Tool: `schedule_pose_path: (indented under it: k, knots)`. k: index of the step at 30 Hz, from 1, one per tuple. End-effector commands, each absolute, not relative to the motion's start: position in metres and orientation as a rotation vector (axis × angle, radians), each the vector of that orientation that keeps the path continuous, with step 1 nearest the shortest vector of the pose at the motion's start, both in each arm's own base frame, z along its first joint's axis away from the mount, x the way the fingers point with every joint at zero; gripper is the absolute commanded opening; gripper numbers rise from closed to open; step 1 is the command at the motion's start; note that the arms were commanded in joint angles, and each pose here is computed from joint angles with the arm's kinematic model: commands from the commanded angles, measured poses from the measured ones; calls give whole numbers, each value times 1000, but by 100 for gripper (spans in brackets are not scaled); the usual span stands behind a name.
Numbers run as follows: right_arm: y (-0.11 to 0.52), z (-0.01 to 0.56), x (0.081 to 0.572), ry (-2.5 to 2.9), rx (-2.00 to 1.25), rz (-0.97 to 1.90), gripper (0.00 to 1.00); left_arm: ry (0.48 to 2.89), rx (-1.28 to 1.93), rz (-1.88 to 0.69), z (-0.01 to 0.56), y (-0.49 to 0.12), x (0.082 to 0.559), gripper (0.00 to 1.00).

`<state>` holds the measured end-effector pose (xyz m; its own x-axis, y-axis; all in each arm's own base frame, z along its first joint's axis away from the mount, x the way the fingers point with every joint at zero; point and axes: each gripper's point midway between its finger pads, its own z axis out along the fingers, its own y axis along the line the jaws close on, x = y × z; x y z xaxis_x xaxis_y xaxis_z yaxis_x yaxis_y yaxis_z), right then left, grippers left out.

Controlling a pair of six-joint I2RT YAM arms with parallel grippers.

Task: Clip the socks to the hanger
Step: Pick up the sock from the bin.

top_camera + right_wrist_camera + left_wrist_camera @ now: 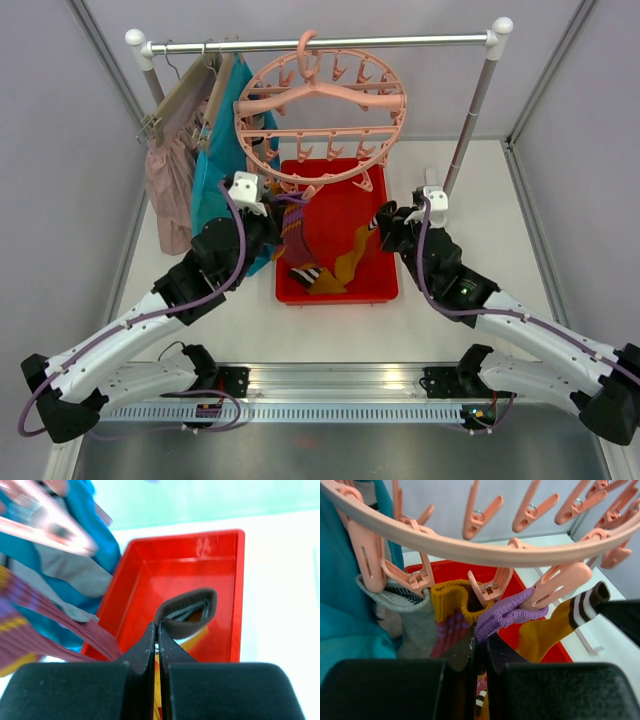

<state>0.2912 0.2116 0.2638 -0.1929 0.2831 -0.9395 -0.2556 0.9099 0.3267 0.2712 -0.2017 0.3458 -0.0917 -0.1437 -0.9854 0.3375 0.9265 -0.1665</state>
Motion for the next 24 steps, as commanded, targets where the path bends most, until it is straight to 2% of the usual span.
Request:
schedule_pose_path:
  k: [1, 7, 13, 18, 24]
  knots:
    - [208, 294, 278, 1671, -83, 486, 0, 1549, 126, -552, 365, -210, 260, 12]
    - [217, 324, 258, 1666, -293, 522, 0, 1532, 206, -657, 362, -220, 243, 25]
    - [219, 352, 238, 1639, -429, 563, 0, 1492, 386, -799, 359, -239, 214, 32]
    - [215, 383, 217, 1584, -509, 617, 0, 1354, 580, -985, 383, -265, 179, 37]
    - [220, 418, 175, 1482, -684, 757, 0, 1324, 676, -1042, 391, -290, 178, 42]
